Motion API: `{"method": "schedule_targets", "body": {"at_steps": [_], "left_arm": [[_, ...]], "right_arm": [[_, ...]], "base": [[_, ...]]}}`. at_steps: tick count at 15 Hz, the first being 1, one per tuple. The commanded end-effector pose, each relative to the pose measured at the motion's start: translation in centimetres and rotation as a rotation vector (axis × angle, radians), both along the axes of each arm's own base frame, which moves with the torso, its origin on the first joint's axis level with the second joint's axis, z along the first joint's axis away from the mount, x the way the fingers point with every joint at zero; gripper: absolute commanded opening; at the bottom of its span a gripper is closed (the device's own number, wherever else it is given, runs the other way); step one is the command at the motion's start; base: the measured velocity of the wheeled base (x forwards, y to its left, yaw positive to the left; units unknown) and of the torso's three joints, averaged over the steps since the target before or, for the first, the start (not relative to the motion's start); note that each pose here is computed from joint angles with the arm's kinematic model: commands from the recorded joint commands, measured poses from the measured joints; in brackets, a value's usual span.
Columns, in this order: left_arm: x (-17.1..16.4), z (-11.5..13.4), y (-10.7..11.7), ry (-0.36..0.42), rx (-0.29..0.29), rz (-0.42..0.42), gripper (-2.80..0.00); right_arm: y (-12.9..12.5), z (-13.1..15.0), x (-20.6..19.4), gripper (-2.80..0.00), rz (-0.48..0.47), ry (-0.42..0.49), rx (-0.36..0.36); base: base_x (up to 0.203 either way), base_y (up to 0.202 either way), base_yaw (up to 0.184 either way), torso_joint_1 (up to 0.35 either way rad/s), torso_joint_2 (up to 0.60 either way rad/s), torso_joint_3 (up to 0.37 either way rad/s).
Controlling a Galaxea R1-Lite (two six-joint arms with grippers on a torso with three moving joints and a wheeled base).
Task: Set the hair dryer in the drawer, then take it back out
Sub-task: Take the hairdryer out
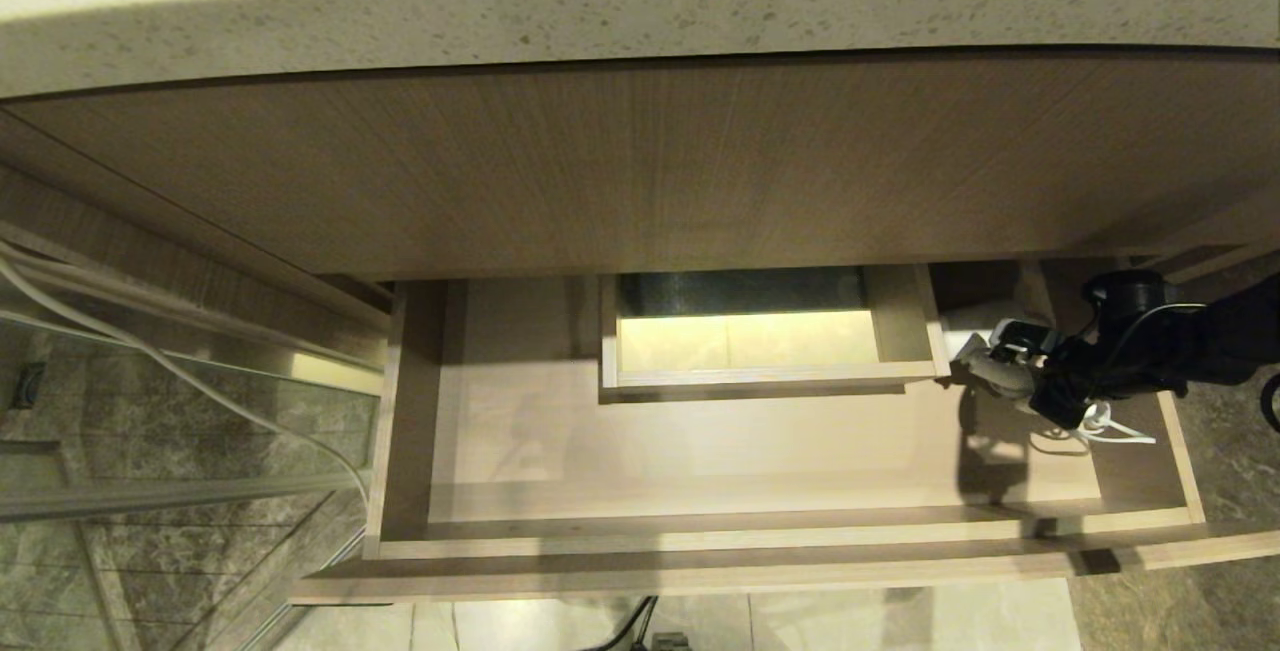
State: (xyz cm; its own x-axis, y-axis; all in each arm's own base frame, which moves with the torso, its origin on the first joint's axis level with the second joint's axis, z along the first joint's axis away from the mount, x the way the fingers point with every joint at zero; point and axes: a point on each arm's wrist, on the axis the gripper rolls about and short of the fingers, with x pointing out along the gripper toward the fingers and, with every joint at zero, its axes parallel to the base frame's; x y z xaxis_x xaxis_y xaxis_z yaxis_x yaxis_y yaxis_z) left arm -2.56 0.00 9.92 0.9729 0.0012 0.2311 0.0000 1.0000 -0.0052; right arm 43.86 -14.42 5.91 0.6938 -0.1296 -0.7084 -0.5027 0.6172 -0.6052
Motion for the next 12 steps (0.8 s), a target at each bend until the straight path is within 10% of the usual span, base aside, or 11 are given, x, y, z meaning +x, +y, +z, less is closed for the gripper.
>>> {"method": "schedule_targets", "body": {"at_steps": [1, 12], "left_arm": [[0.4, -1.1, 0.0, 0.038, -0.001, 0.000, -2.80], [0.4, -1.1, 0.0, 0.038, 0.000, 0.000, -2.80]], "right_arm": [[-0.1, 1.6, -0.4, -2.80, 0.001, -0.028, -0.013], [0.4, 6.0, -3.2, -2.80, 0.030, -0.073, -0.069]], "base": [[0.000, 0.000, 0.000, 0.000, 0.00, 0.000], [0.000, 0.000, 0.000, 0.000, 0.00, 0.000]]}}
